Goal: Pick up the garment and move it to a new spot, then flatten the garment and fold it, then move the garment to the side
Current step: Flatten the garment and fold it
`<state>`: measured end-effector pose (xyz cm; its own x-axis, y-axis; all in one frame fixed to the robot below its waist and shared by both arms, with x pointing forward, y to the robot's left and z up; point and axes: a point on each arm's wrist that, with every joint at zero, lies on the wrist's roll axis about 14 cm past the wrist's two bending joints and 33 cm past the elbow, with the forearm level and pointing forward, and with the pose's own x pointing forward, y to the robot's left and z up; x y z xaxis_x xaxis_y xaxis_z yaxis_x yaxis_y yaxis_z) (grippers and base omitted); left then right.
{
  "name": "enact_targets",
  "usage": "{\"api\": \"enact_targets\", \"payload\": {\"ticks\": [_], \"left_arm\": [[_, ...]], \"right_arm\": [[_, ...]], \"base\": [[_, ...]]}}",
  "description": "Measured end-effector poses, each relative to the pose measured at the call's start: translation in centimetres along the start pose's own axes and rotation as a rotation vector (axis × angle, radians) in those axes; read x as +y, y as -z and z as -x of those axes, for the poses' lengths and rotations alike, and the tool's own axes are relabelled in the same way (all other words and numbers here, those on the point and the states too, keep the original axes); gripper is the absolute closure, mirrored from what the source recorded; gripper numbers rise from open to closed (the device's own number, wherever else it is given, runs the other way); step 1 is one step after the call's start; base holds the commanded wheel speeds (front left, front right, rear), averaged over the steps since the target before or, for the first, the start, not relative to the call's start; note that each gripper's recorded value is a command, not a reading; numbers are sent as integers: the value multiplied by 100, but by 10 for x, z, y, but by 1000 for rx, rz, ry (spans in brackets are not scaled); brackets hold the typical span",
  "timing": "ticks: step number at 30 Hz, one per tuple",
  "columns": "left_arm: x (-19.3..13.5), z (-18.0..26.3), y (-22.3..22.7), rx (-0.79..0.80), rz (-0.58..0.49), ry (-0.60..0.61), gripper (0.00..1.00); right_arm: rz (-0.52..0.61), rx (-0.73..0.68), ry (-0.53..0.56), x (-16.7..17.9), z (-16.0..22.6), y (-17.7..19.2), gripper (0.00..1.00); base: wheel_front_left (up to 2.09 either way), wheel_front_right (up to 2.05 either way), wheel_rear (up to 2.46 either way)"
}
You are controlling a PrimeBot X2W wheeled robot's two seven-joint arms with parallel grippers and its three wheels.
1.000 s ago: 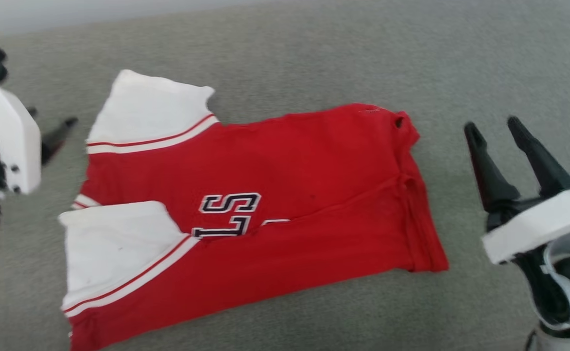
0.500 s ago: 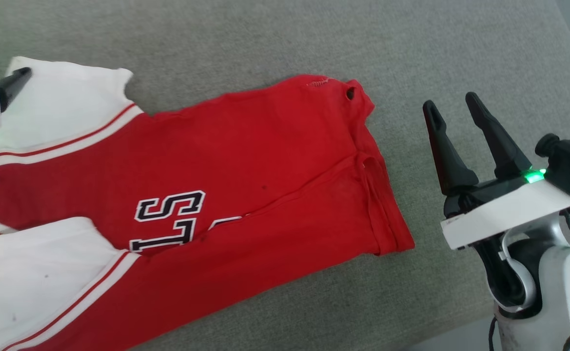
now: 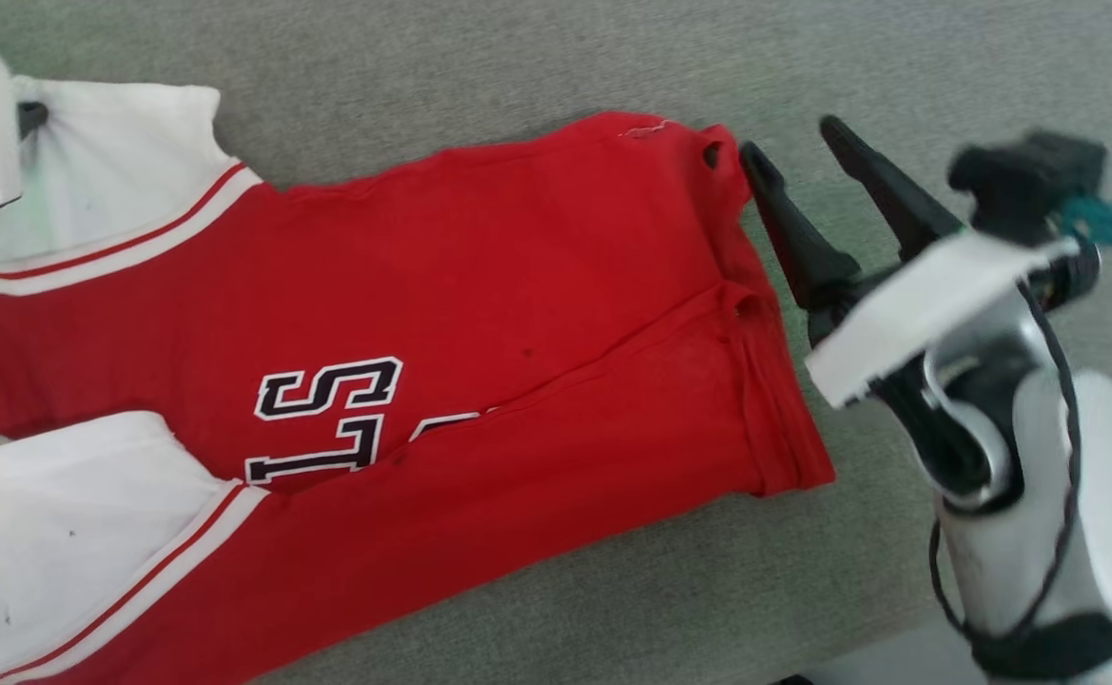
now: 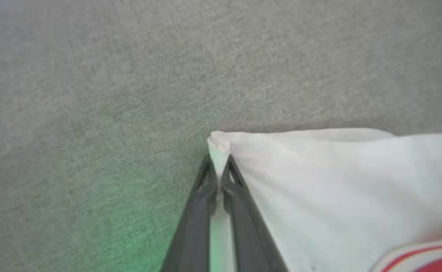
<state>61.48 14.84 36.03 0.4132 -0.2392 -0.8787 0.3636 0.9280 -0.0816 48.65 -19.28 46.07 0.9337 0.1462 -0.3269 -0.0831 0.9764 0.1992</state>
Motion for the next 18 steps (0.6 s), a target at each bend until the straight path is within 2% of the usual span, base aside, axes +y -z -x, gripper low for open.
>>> {"api": "enact_targets", "payload": {"ticks": [8, 11, 16, 17, 18], "left_arm": [[-4, -2, -3, -17, -7, 10, 100], [-4, -1, -5, -28, -7, 12, 100], [-4, -1, -5, -41, -8, 14, 100], [-4, 0, -6, -48, -11, 12, 100], [-3, 0, -6, -55, -18, 11, 100]], "right_arm": [[50, 303, -64, 6, -45, 36, 0], [65, 453, -82, 10, -51, 59, 0], [90, 619, -91, 11, -56, 72, 0], [91, 638, -94, 12, -56, 73, 42], [106, 656, -96, 13, -57, 74, 100]], "base": [[0, 0, 0], [0, 0, 0], [0, 0, 0], [0, 0, 0], [0, 0, 0]]}}
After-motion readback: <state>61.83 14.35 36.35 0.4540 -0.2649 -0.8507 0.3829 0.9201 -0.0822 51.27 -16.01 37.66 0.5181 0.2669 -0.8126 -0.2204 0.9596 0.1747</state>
